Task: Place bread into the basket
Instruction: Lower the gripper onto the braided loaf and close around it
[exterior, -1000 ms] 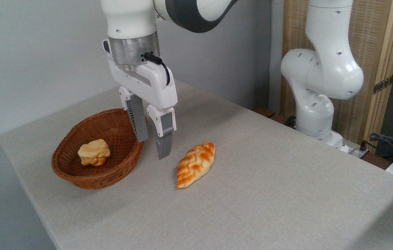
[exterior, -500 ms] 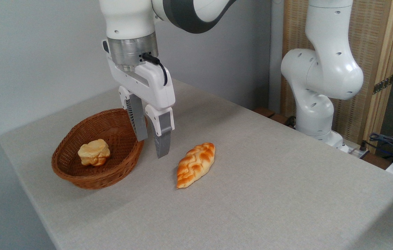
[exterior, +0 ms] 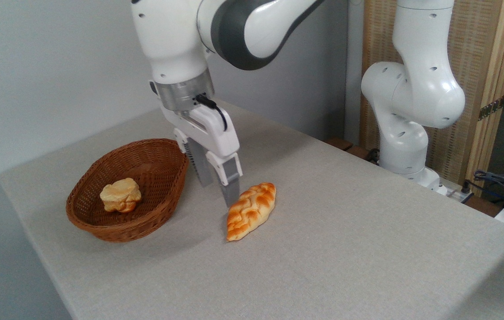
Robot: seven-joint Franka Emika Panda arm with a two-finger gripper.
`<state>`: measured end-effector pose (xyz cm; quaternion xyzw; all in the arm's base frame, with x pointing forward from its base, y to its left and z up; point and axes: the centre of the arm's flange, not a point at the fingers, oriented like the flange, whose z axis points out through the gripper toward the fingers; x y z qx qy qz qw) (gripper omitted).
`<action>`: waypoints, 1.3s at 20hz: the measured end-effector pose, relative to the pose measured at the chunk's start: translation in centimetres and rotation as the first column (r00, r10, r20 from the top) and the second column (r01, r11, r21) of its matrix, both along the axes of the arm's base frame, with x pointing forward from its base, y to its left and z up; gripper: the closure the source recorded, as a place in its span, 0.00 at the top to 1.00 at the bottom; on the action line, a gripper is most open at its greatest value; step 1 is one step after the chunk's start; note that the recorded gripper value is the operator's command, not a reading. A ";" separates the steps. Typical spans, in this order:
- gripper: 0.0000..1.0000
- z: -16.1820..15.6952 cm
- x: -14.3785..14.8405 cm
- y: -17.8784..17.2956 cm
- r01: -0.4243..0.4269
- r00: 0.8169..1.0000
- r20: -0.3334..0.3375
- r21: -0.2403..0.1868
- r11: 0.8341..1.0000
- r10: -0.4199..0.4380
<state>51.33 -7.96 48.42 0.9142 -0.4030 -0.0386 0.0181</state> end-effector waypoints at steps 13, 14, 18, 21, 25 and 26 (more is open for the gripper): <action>1.00 -5.6 -5.0 0.2 -0.093 0.993 -0.075 0.018 0.995 0.095; 1.00 -6.1 -5.0 0.2 -0.114 0.992 -0.059 0.007 0.993 0.114; 1.00 -7.3 -5.1 0.2 -0.155 0.987 -0.046 -0.002 0.988 0.155; 0.65 -7.4 -5.1 0.2 -0.157 0.987 -0.047 -0.002 0.988 0.157; 0.42 -7.4 -5.1 0.2 -0.157 0.987 -0.048 -0.002 0.988 0.157; 0.42 -7.4 -5.1 0.2 -0.157 0.987 -0.048 -0.002 0.988 0.156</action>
